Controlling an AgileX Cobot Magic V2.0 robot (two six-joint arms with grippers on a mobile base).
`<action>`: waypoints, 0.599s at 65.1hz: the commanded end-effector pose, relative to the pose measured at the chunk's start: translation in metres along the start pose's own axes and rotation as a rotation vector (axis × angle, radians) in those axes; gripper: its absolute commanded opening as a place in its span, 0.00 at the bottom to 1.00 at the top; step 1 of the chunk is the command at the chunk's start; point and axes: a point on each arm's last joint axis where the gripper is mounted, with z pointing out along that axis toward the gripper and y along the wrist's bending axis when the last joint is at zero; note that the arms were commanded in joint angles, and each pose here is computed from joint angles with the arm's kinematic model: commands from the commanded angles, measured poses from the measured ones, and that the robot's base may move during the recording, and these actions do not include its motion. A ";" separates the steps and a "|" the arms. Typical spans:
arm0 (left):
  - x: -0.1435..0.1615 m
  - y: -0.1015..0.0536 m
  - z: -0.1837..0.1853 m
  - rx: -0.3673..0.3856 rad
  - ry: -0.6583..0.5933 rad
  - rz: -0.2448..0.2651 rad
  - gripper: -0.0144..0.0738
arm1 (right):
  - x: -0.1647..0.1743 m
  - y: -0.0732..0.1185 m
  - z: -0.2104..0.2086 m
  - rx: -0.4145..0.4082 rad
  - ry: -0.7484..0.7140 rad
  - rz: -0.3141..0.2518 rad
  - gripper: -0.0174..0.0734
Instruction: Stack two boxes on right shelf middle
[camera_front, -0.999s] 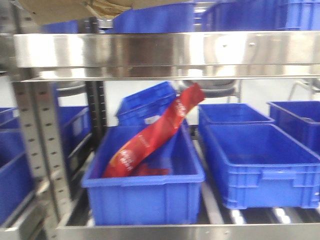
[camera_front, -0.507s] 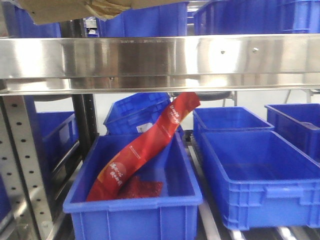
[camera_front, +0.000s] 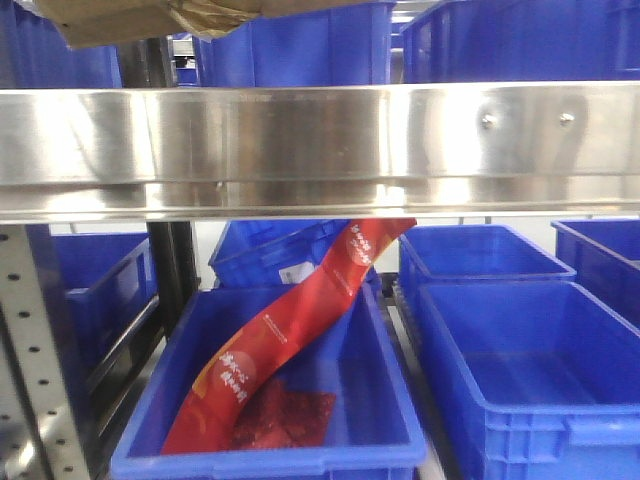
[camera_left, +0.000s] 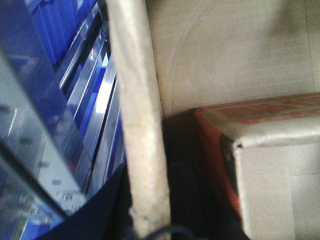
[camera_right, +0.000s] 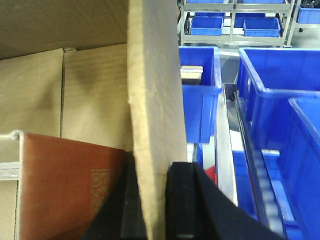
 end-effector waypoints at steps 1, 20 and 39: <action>-0.006 -0.003 -0.006 0.043 -0.046 -0.010 0.04 | -0.015 0.009 -0.010 -0.099 -0.120 0.028 0.02; -0.006 -0.003 -0.006 0.043 -0.046 -0.010 0.04 | -0.015 0.009 -0.010 -0.099 -0.120 0.028 0.02; -0.006 -0.003 -0.006 0.043 -0.046 -0.010 0.04 | -0.015 0.009 -0.010 -0.099 -0.120 0.028 0.02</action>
